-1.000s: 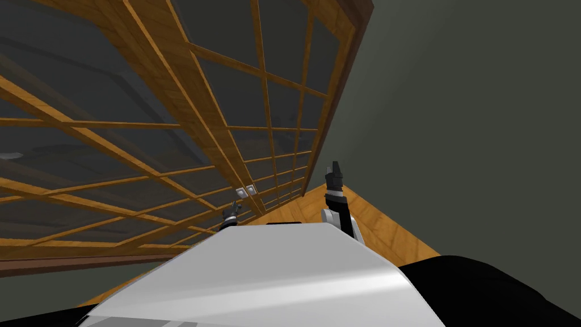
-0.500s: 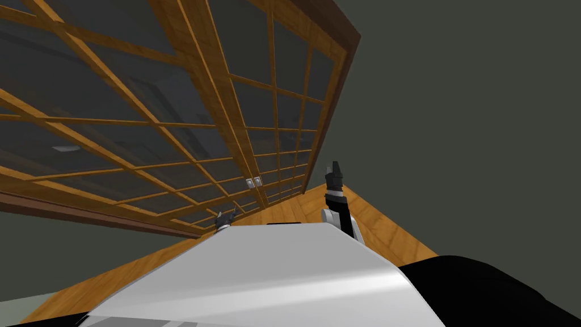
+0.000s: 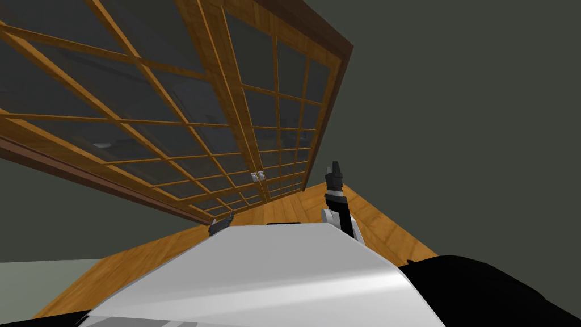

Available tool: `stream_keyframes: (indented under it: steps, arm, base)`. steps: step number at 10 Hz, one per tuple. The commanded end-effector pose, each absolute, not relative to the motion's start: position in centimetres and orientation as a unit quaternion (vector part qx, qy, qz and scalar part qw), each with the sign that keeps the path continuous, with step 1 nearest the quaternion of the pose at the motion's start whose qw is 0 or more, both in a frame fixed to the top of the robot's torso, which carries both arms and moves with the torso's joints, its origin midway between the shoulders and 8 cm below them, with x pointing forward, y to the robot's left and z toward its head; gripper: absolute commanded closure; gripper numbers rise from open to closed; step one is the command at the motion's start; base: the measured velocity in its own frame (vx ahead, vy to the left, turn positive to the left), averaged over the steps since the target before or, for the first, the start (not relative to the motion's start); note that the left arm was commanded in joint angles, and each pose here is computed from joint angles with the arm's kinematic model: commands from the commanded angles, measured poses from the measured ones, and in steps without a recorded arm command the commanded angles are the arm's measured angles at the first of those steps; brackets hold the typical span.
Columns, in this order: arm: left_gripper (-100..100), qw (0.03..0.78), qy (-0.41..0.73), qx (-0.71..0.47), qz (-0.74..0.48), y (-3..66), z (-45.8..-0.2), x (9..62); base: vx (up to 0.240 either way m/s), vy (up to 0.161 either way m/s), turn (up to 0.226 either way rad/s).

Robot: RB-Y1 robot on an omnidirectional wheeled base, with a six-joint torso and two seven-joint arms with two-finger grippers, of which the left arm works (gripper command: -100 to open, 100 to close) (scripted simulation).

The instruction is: Pull the door open

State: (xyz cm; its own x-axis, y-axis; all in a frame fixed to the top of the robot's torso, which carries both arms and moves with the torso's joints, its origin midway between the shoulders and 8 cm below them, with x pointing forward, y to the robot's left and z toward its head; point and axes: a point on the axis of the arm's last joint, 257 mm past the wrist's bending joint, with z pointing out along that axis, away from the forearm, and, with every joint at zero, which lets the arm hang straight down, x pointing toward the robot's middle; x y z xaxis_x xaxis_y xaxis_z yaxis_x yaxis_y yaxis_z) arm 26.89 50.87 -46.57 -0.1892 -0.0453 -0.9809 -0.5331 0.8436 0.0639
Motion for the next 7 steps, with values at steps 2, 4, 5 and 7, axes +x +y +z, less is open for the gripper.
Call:
stream_keyframes:
  steps: [2,4,5,7]
  arm:
    - [-100,0.605,0.746,-0.191,0.202,51.0,-46.5,26.5]
    - [-100,0.634,0.731,-0.175,0.183,49.4,-44.6,30.5]
    - [-100,0.634,0.731,-0.175,0.183,49.4,-44.6,30.5]
    - [-100,0.656,0.717,-0.163,0.168,48.0,-43.0,33.6]
  base:
    - [-0.183,-0.061,0.022]
    - [-0.029,-0.095,-0.138]
    - [0.075,-0.039,-0.023]
    - [0.136,-0.019,-0.100]
